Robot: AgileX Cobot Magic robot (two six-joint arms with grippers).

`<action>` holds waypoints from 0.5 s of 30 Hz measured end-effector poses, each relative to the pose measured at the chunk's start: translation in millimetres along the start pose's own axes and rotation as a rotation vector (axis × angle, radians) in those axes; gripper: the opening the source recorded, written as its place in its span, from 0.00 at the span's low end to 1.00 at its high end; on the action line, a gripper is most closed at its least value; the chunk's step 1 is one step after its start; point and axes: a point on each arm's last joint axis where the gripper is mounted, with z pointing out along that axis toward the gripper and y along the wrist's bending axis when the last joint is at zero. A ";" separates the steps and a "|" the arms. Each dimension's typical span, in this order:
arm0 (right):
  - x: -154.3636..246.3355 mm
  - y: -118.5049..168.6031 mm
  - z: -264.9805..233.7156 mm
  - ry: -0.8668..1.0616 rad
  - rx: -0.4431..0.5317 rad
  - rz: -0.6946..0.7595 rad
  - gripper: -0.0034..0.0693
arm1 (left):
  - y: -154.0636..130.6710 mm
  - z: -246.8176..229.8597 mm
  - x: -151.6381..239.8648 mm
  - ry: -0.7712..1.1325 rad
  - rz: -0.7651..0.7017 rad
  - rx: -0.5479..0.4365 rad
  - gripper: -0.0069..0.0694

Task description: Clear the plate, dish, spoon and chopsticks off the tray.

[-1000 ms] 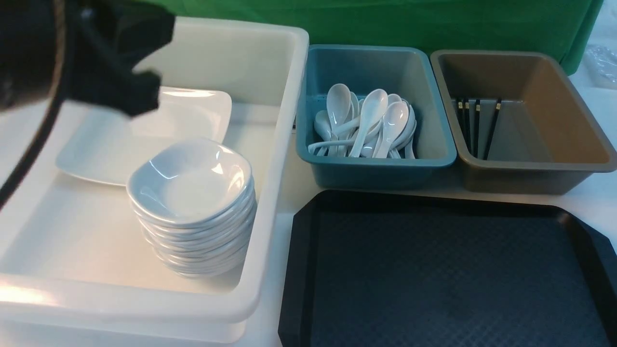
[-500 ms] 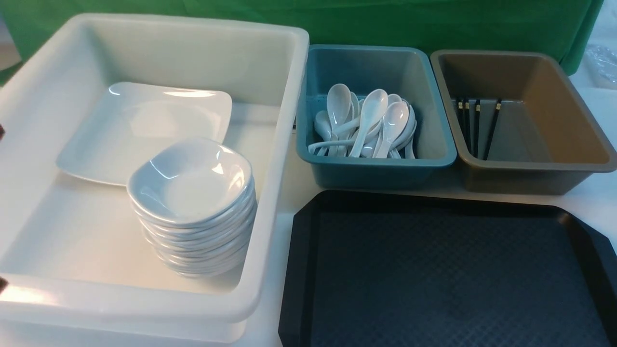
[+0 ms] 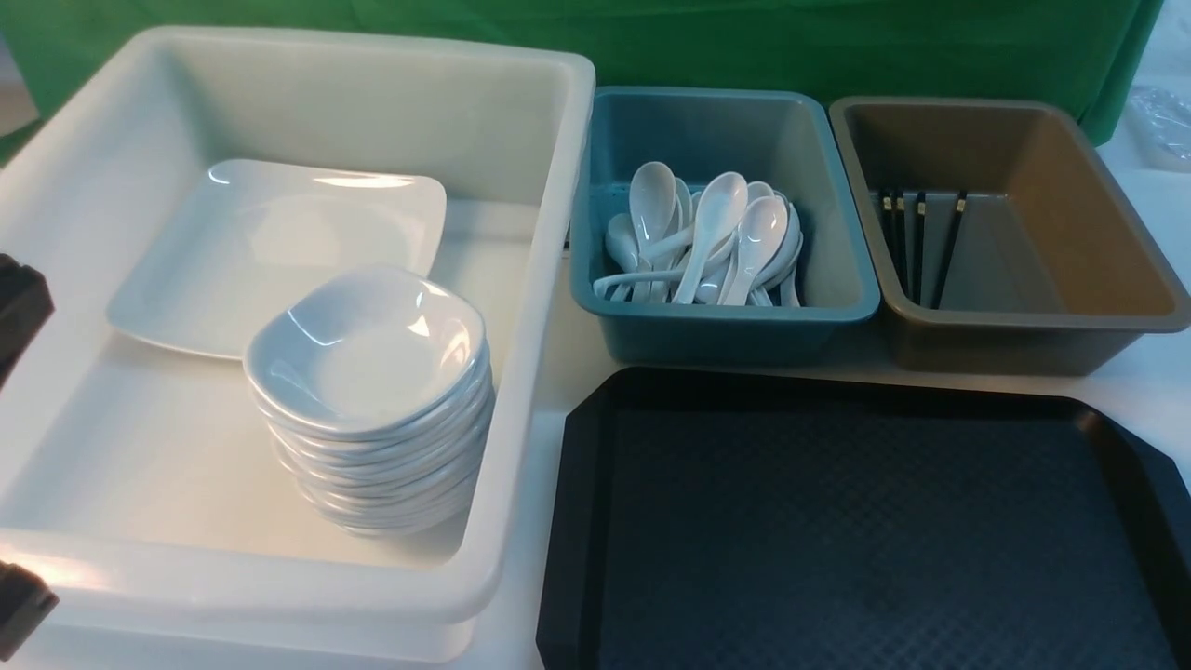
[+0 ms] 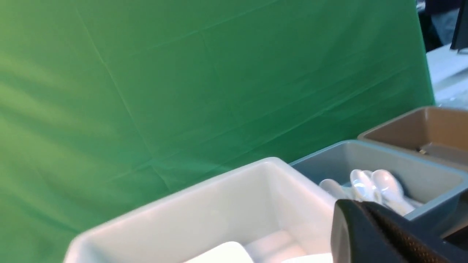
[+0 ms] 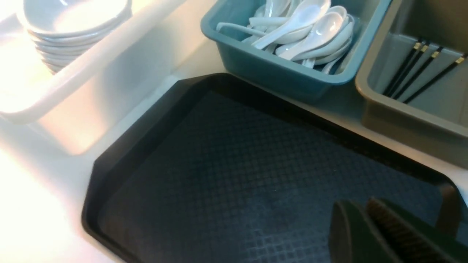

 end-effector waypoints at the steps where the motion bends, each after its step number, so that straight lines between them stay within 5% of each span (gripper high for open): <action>1: 0.2 -3.4 -1.9 -0.010 0.030 0.021 0.18 | 0.0 0.0 0.0 0.000 0.011 0.000 0.10; 7: 18.5 -13.9 1.8 -0.069 0.136 0.083 0.09 | 0.1 0.0 0.1 0.001 0.038 -0.001 0.10; 15: 131.2 -12.1 50.4 -0.152 0.215 0.157 0.07 | 0.1 0.0 0.1 0.001 0.043 -0.001 0.10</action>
